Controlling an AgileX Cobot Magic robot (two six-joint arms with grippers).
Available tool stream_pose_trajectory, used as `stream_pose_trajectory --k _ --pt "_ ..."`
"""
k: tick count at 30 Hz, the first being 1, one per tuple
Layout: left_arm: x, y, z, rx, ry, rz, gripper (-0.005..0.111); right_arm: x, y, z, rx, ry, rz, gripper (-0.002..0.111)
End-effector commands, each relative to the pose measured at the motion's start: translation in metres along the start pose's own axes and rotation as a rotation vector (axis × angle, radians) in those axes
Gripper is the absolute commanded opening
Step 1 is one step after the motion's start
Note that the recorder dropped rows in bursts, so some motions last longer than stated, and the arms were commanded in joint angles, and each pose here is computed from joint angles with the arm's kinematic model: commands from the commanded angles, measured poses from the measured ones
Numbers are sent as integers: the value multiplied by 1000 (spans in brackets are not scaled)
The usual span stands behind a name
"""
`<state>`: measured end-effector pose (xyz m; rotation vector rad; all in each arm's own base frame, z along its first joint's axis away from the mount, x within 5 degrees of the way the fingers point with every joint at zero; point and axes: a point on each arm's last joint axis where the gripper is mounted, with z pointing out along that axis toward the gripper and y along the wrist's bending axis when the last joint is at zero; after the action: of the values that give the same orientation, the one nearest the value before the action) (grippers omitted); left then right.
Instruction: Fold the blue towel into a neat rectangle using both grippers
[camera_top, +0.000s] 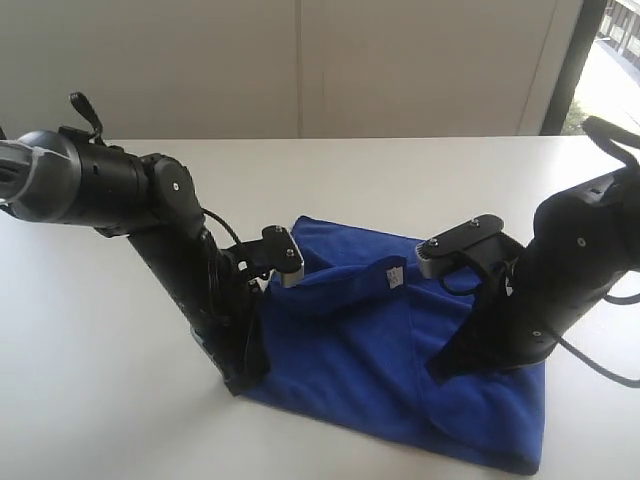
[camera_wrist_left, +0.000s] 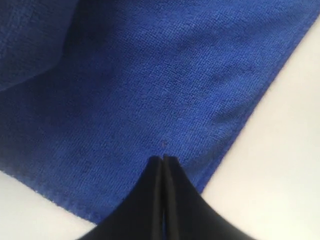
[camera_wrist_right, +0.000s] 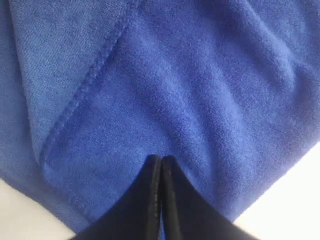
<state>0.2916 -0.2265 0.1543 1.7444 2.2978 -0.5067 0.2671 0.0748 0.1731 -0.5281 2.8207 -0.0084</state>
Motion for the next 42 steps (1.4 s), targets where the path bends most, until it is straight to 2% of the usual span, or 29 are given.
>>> stream_pose_trajectory --k 1,5,8,12,16,21,27,32,35,38,42 --pt "8 -5 13 90 88 11 0 0 -2 -2 4 -14 18 0" --pt "18 -7 14 112 189 -14 0 0 -2 -2 4 -14 18 0" --pt "20 -12 13 168 225 -21 0 -1 -2 -2 4 -30 17 0" --pt "22 -15 12 183 243 -58 0 -2 -2 -2 5 -34 17 0" --pt "29 -30 21 207 286 -46 0 -2 -2 -2 5 -41 21 0" --pt "41 -39 32 175 332 -63 0 -3 -2 -2 5 -54 26 0" --pt "36 -44 13 138 288 -42 0 -6 -2 -2 6 -78 26 0" --pt "22 -50 -25 48 184 6 0 -24 -7 -13 39 -157 -9 0" --pt "9 -52 -53 -27 91 40 0 -48 -24 -27 78 -232 16 0" --pt "-7 -51 -80 -141 -40 67 0 -69 -51 -29 113 -241 56 0" --pt "-30 -35 -97 -365 -253 85 1 -86 -81 -9 80 -137 56 0"
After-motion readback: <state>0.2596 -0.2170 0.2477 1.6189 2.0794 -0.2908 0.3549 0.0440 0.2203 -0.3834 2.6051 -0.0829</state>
